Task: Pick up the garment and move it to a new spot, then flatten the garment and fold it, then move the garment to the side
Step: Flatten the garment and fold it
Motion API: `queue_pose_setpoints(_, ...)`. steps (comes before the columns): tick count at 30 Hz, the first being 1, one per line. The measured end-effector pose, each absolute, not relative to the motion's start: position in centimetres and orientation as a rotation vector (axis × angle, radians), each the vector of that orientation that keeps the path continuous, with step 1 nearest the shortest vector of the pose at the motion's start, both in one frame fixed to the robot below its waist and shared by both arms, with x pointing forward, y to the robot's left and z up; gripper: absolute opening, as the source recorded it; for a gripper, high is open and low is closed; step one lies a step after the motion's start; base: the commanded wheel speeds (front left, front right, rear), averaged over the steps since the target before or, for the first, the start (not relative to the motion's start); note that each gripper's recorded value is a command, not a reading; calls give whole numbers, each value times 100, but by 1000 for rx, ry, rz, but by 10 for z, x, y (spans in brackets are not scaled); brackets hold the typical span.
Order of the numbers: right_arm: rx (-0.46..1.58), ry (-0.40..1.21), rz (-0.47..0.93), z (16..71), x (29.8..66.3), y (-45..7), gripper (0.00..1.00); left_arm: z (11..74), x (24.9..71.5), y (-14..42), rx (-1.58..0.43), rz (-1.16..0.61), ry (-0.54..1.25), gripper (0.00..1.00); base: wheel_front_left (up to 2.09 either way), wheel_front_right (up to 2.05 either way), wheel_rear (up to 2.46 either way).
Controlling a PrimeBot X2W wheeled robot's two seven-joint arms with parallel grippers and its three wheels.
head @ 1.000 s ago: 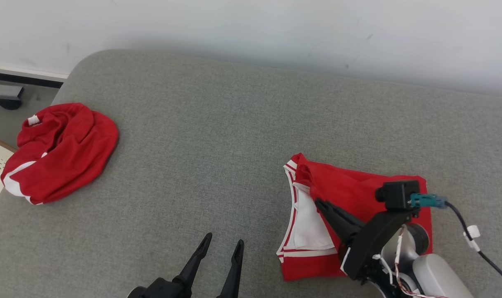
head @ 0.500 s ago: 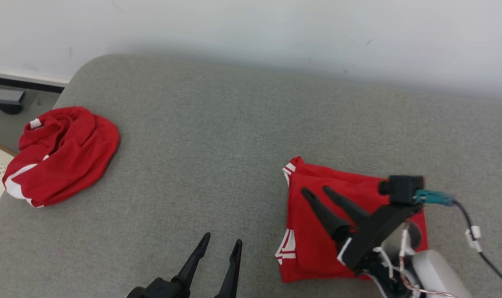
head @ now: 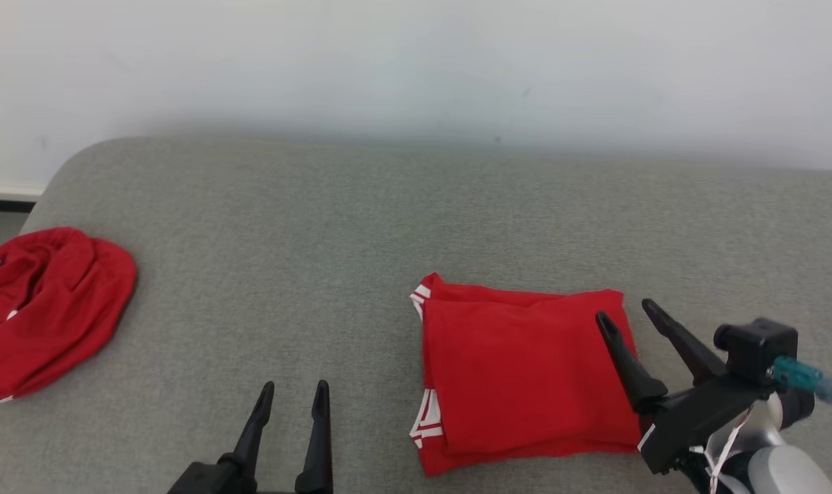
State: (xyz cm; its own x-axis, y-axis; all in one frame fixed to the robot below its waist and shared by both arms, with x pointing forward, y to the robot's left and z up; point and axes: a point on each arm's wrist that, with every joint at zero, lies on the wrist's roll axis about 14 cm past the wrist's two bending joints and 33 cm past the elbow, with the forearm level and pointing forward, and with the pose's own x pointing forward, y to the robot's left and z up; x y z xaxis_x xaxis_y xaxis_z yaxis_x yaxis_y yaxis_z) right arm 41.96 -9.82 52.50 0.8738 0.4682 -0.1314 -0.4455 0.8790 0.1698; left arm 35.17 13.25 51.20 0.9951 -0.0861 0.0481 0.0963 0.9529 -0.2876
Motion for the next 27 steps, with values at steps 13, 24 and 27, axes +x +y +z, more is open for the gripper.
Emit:
queue_pose_setpoints(13, 42, -84, 325, 533, 394, -151, 100, 528, 347, 140, -279, -79, -97, 100, 0, 0, 0)
queue_pose_setpoints(24, 66, -123, 244, 527, 362, -160, 100, 551, 334, 130, -150, -157, -196, 100, 0, 0, 0)
queue_pose_setpoints(27, 69, -110, 235, 521, 351, -159, 100, 547, 331, 132, -192, -145, -186, 100, 0, 0, 0)
